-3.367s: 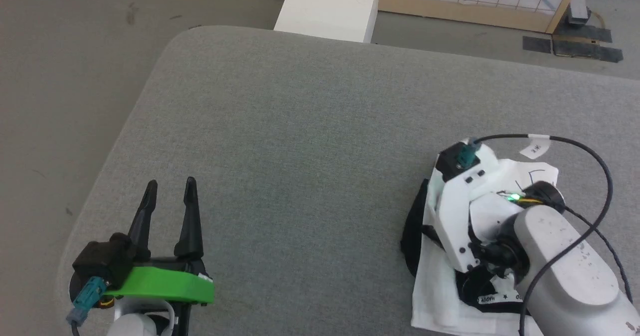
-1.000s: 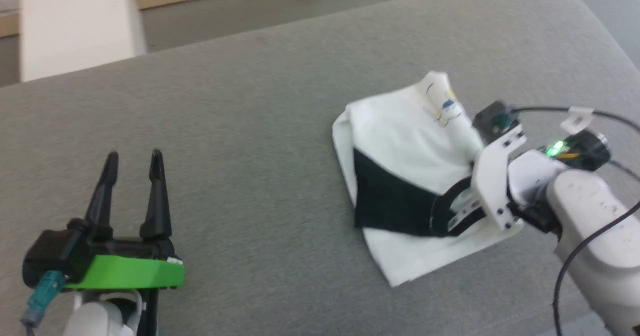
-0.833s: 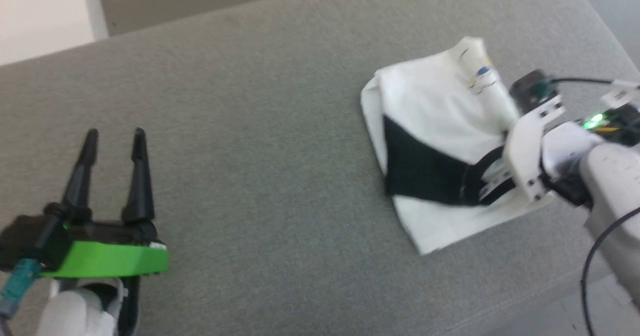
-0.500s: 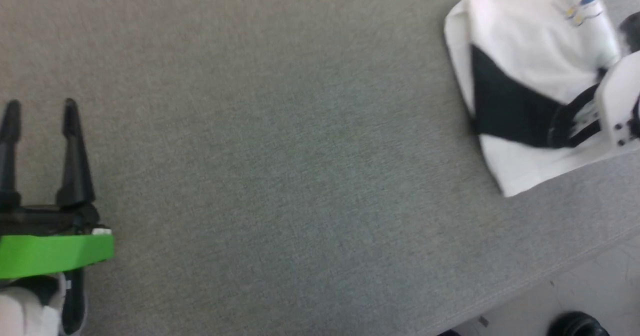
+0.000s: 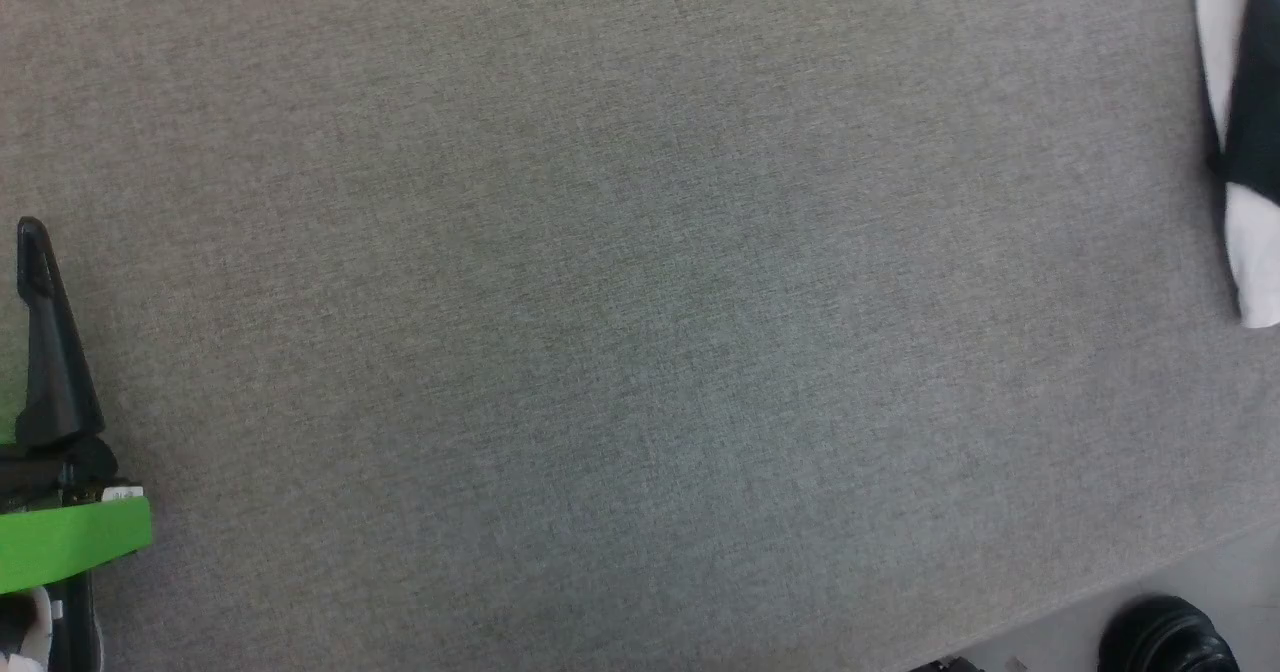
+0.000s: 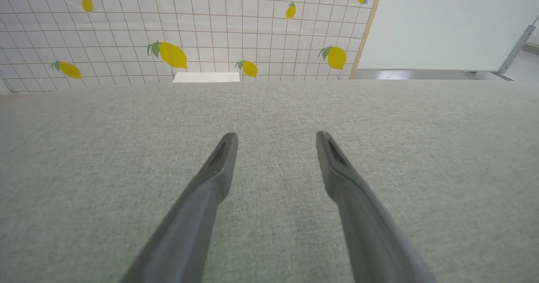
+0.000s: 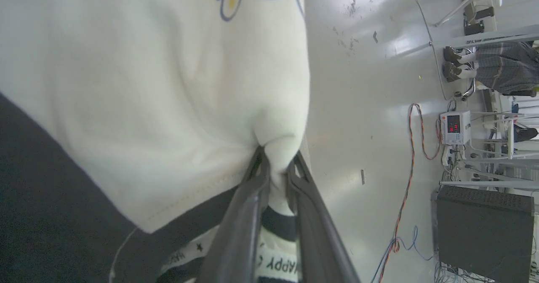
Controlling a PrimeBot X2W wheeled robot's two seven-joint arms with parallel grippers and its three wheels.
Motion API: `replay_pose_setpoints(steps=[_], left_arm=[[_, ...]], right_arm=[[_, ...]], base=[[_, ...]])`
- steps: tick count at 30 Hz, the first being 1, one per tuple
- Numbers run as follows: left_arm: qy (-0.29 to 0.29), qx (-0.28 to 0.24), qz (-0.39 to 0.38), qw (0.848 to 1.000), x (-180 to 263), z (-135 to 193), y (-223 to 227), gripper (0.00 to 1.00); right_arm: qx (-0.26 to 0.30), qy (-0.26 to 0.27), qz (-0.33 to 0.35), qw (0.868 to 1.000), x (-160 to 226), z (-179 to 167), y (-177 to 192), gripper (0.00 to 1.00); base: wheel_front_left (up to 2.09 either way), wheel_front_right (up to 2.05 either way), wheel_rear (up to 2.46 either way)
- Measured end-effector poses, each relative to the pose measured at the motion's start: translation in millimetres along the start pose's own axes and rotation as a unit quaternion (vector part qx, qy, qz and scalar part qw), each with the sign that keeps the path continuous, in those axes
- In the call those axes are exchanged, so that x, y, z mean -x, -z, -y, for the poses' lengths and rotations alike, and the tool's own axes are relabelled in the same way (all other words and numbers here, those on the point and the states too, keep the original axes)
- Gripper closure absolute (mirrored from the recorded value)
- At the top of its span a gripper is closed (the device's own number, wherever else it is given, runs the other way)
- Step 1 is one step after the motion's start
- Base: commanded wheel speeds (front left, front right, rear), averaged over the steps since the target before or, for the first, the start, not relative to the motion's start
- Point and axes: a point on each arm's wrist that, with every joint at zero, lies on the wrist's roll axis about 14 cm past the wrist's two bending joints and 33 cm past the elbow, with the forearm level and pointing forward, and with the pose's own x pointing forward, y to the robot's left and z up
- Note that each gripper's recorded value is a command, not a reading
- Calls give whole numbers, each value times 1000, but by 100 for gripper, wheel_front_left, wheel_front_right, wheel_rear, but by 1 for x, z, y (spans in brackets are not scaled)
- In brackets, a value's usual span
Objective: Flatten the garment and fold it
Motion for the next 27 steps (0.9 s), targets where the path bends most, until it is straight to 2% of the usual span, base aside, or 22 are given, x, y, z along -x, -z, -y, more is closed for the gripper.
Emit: replay_pose_setpoints(steps=[1, 2, 6, 9, 13, 16, 18, 20, 22, 25, 27], left_arm=[[-1, -1, 0, 1000, 0, -1, 0, 0], [-1, 0, 0, 1000, 0, -1, 0, 0], [3, 0, 1, 1000, 0, 1, -1, 0], [5, 1, 4, 1000, 0, 4, -5, 0], [4, 6, 11, 1000, 2, 6, -10, 0], [0, 14, 23, 1000, 6, 8, -18, 0], [-1, 17, 32, 999, 9, 11, -25, 0], [-5, 20, 42, 999, 13, 13, -33, 0], [-10, 24, 54, 998, 17, 14, -42, 0], [-16, 27, 70, 997, 25, 17, -56, 0], [-20, 31, 79, 996, 31, 19, -64, 0]], right_arm=[[-7, 7, -1, 1000, 0, 4, 1, 55], [-12, 11, -1, 1000, 1, 6, 2, 0], [-18, 32, 12, 999, 7, 18, -1, 0], [-20, 44, 48, 998, 15, 25, -16, 0], [-14, 41, 118, 992, 32, 24, -45, 0], [-9, 22, 201, 979, 54, 13, -80, 0], [-17, 2, 268, 963, 76, 4, -107, 0], [-31, -14, 335, 941, 102, -3, -136, 0], [-57, -31, 414, 908, 136, -6, -164, 0], [-114, -65, 493, 860, 178, -10, -185, 0], [-159, -92, 537, 823, 206, -14, -197, 0]], base=[[0, 0, 0], [0, 0, 0], [0, 0, 0], [0, 0, 0], [0, 0, 0], [0, 0, 0], [0, 0, 0], [0, 0, 0], [0, 0, 0], [0, 0, 0], [0, 0, 0]])
